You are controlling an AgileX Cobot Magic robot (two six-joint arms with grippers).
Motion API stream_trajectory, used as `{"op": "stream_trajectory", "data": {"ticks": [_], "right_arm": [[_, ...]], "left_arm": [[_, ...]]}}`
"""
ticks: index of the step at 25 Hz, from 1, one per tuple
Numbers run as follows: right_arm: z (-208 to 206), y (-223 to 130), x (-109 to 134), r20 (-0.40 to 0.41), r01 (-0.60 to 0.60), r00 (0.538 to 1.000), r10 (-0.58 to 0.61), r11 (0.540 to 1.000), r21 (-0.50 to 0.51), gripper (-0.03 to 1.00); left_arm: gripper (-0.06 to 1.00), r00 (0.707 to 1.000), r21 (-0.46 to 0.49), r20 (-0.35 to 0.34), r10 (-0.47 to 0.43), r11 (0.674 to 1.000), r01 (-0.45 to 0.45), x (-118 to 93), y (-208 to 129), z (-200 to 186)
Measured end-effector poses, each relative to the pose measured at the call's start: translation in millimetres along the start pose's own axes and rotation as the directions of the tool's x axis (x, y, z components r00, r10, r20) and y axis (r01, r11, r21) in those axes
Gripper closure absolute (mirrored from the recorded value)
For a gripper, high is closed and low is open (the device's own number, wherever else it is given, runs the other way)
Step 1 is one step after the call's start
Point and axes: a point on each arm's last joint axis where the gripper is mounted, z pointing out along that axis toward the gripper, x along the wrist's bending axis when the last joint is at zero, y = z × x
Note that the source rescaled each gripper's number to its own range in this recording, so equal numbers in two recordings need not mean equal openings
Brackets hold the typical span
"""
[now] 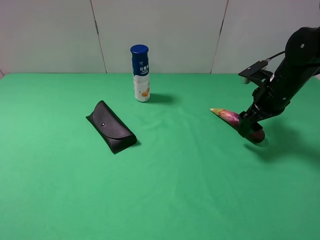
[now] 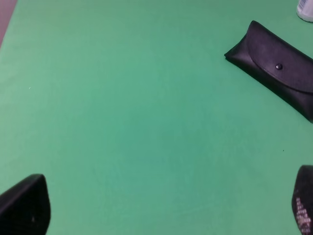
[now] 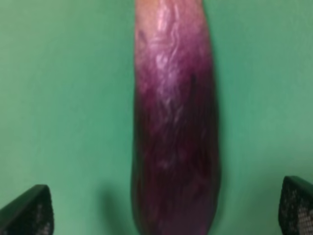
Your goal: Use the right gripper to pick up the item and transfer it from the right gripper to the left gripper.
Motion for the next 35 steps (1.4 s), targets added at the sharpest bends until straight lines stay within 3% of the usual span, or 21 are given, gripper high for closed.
{"op": "stream_trajectory", "data": {"ticks": [9, 15, 35], "right_arm": [[27.7, -3.3, -6.2, -0.007, 0.001, 1.0, -0.001, 0.999, 0.032, -0.03], [29.9, -9.2, -17.1, 0.005, -0.013, 1.0, 0.013, 1.0, 0.028, -0.03], [42.6, -10.0, -16.9, -0.013, 0.013, 1.0, -0.013, 0.999, 0.035, -0.03]], "left_arm": [[-0.04, 1.0, 0.0, 0.0, 0.0, 1.0, 0.0, 0.0, 0.0, 0.0], [-0.04, 1.0, 0.0, 0.0, 0.0, 1.0, 0.0, 0.0, 0.0, 0.0], [-0.04, 1.0, 0.0, 0.0, 0.0, 1.0, 0.0, 0.0, 0.0, 0.0]]}}
